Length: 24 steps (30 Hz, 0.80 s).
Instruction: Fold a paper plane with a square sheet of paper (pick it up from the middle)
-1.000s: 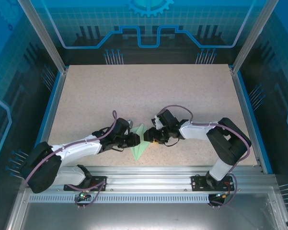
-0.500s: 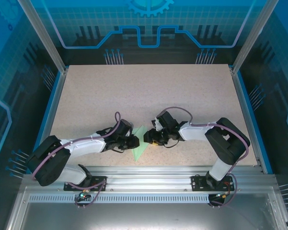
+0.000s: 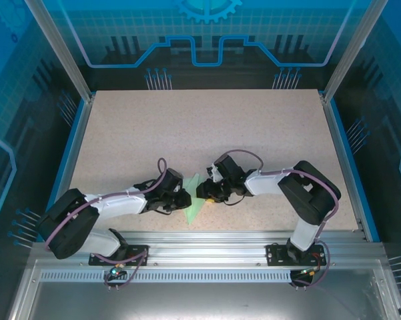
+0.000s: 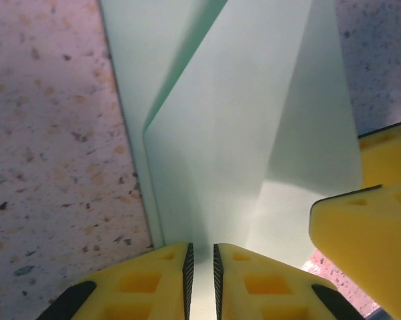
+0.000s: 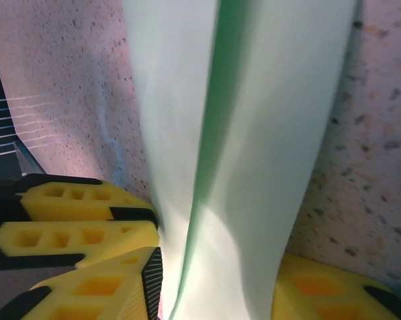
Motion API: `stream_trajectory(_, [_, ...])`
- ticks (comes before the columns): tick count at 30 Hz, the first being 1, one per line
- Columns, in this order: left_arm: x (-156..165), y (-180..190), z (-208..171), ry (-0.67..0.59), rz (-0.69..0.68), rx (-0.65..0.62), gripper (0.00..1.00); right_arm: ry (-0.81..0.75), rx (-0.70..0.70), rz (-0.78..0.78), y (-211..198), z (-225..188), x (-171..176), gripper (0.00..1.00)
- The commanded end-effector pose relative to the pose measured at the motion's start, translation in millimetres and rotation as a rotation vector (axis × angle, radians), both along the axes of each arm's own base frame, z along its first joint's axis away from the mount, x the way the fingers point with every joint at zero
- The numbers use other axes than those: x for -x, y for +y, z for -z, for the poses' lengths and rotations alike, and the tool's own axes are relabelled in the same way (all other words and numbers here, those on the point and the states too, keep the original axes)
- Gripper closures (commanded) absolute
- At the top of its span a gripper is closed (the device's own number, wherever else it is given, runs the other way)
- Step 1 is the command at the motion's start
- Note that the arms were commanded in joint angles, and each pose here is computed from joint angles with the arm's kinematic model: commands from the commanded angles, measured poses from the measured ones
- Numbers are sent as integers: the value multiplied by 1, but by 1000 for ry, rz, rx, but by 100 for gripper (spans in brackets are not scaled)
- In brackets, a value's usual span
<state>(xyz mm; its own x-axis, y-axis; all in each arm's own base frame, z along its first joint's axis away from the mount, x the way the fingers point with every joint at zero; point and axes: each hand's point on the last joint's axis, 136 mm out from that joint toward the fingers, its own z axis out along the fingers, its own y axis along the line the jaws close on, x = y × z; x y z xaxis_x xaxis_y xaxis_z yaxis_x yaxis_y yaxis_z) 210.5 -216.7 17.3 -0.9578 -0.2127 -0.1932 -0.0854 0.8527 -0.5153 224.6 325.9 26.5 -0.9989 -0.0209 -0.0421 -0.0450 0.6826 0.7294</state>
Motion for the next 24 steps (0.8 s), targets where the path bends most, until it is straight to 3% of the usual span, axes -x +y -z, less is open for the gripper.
stream_trajectory(1, [-3, 5, -3, -17, -49, 17, 81, -16, -53, -31, 18, -10, -2, 61])
stream_trajectory(16, [-1, 7, -5, -29, -83, 48, 82, -45, -25, -58, 35, -6, -11, 66])
stream_trajectory(24, [0, 10, -18, -68, -90, 72, 81, -65, -11, -80, 35, -10, -11, 84])
